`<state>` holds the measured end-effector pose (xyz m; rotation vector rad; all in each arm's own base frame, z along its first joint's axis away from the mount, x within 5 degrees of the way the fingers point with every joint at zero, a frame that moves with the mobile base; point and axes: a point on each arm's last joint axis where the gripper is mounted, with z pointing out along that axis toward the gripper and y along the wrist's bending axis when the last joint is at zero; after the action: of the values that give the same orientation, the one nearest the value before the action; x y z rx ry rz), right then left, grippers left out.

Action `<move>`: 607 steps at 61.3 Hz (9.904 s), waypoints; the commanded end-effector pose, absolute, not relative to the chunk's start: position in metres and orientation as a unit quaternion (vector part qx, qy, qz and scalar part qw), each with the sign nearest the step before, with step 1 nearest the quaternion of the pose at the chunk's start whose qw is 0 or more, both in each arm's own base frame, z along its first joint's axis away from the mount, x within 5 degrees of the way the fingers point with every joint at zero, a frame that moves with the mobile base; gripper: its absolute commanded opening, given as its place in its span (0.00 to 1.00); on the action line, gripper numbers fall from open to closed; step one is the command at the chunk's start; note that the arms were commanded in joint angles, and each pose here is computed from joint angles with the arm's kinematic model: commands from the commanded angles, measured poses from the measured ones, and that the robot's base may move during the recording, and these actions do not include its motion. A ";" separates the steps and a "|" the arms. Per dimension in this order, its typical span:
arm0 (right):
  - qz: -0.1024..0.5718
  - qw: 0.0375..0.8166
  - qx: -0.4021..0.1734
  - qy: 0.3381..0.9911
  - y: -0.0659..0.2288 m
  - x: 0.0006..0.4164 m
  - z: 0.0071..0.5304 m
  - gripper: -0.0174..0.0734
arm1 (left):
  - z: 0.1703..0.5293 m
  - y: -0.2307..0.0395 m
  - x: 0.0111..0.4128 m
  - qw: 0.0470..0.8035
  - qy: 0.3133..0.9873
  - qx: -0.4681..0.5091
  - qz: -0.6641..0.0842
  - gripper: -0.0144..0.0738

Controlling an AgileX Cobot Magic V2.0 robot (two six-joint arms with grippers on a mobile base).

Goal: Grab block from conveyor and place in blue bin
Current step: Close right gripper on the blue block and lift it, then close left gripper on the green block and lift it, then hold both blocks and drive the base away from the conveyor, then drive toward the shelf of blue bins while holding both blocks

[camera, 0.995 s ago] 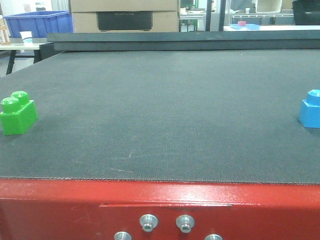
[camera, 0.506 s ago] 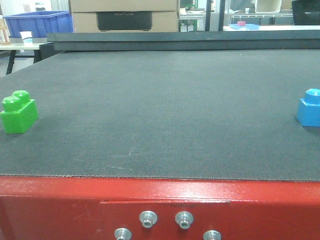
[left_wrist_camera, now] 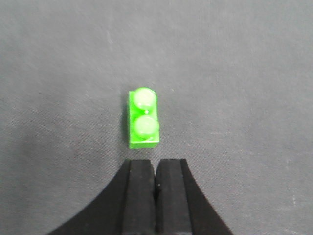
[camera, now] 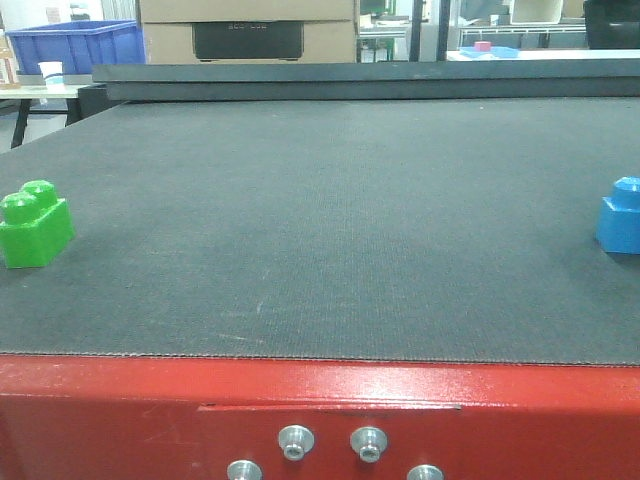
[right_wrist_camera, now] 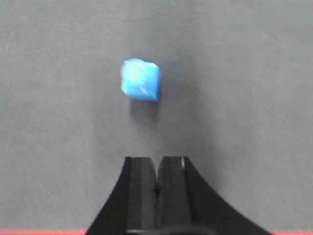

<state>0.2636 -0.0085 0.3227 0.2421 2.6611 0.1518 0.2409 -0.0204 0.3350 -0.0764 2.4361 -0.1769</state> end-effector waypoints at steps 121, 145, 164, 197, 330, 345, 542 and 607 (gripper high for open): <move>0.057 0.161 0.073 0.983 0.012 0.355 0.278 0.01 | 0.270 -0.055 0.350 0.158 0.987 -0.037 0.003 0.64; 0.057 0.159 0.073 0.983 0.012 0.354 0.278 0.01 | 0.230 -0.057 0.374 0.160 0.986 -0.036 0.012 0.64; 0.062 0.156 0.075 0.983 0.013 0.354 0.277 0.01 | 0.215 -0.056 0.377 0.133 0.990 -0.029 0.030 0.33; 0.075 0.266 0.013 0.961 0.041 0.319 0.329 0.01 | 0.292 -0.061 0.348 0.237 0.968 0.084 -0.021 0.04; 0.093 0.742 0.008 0.664 0.008 0.067 0.350 0.01 | 0.352 -0.012 0.060 0.762 0.640 0.044 -0.091 0.04; 0.093 0.742 0.008 0.664 0.008 0.067 0.350 0.01 | 0.352 -0.012 0.060 0.762 0.640 0.044 -0.091 0.04; 0.093 0.742 0.008 0.664 0.008 0.067 0.350 0.01 | 0.352 -0.012 0.060 0.762 0.640 0.044 -0.091 0.04; 0.093 0.742 0.008 0.664 0.008 0.067 0.350 0.01 | 0.352 -0.012 0.060 0.762 0.640 0.044 -0.091 0.04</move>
<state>0.0676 0.0081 0.3484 0.0267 1.4784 0.2168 0.0613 -0.0120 0.3492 0.0967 1.4173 -0.1954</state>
